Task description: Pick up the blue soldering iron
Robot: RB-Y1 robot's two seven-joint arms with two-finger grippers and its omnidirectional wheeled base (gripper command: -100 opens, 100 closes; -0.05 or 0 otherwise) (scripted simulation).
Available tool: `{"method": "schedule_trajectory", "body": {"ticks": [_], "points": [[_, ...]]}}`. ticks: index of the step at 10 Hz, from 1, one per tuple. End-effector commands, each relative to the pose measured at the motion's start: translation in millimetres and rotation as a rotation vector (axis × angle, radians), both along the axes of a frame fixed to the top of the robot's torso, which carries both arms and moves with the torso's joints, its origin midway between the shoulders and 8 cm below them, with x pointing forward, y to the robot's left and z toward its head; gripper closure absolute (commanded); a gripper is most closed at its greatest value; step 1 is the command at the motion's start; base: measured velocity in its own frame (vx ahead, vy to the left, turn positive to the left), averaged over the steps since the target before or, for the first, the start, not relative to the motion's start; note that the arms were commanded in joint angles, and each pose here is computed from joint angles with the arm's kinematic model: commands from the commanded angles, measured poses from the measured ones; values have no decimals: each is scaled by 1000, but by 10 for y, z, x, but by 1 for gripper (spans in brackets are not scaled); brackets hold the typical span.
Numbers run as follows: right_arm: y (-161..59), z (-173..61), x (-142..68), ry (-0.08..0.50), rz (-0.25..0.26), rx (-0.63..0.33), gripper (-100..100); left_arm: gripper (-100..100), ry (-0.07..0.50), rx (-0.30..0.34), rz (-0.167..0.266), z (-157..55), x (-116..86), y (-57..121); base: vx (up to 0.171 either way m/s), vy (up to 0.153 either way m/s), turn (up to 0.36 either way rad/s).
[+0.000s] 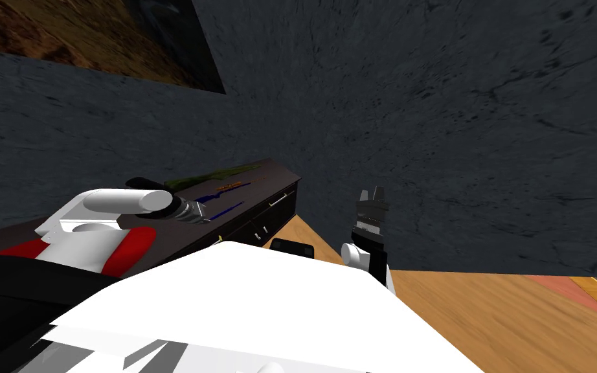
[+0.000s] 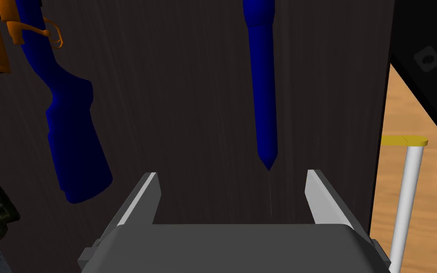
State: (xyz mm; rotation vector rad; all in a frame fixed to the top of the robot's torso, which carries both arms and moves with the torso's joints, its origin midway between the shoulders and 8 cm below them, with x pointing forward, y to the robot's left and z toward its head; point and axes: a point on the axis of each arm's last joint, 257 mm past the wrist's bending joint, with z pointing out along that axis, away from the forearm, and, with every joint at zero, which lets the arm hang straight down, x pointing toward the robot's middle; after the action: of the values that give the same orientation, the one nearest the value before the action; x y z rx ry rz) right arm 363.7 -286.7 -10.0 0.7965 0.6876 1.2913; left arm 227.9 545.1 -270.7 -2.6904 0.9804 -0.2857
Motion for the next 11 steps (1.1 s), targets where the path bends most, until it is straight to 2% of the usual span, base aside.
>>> {"method": "schedule_trajectory", "body": {"ticks": [1, 3, 4, 6, 7, 11], "points": [[0, 0, 0, 0, 0, 0, 0, -100, 24, -21, 21, -21, -56, -6, 2, 19, -93], [0, 0, 0, 0, 0, 0, 0, -100, 73, -85, 86, -48, -181, -45, 9, 28, -197], [0, 0, 0, 0, 0, 0, 0, -100, 85, -88, 87, -55, -211, -54, 7, 33, -81], [0, 0, 0, 0, 0, 0, 0, -100, 136, -144, 142, -81, -337, -108, 5, 29, -153], [0, 0, 0, 0, 0, 0, 0, -100, 144, -145, 143, -84, -357, -114, 4, 28, -69], [0, 0, 0, 0, 0, 0, 0, -100, 255, -228, 217, -121, -624, -244, 8, 25, -97]]}}
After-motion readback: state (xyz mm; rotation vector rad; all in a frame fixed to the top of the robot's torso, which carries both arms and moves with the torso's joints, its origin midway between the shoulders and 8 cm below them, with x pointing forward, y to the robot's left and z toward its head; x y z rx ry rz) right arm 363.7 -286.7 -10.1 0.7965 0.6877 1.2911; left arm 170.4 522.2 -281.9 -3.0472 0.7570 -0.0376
